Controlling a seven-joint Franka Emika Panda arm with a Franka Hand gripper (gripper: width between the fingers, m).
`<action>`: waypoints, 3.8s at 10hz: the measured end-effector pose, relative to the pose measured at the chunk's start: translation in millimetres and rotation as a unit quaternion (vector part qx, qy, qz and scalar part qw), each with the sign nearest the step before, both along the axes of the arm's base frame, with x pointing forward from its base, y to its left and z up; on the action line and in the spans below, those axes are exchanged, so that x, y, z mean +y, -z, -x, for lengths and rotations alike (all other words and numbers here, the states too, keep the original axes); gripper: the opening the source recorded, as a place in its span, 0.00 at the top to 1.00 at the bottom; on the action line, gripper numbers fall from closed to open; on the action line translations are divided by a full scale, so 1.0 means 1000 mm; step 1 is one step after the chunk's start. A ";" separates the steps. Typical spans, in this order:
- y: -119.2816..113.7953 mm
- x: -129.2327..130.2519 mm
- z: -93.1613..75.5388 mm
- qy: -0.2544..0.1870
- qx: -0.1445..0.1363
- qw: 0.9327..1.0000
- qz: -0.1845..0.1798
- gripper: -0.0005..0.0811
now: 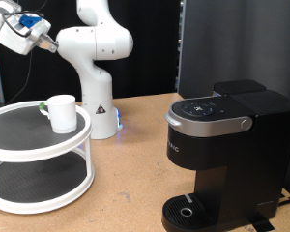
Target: Make a cup of coffee with the keurig machine
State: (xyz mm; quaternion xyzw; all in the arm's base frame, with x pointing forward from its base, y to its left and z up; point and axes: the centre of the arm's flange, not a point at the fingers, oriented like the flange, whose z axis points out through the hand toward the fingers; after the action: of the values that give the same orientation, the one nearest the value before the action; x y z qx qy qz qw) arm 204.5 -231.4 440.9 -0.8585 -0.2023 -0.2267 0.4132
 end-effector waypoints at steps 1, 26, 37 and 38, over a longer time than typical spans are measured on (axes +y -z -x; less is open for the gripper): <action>0.000 0.000 0.000 0.000 0.000 1.000 -0.001 0.99; 0.141 -0.022 0.016 0.059 -0.055 0.995 0.051 0.01; 0.147 -0.022 0.013 0.057 -0.061 0.995 0.052 0.33; 0.146 -0.022 0.012 0.057 -0.061 0.995 0.051 0.56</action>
State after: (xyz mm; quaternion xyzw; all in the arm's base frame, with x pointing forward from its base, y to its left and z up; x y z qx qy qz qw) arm 192.6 -253.0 294.5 -0.8730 -0.1889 -0.2917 0.3423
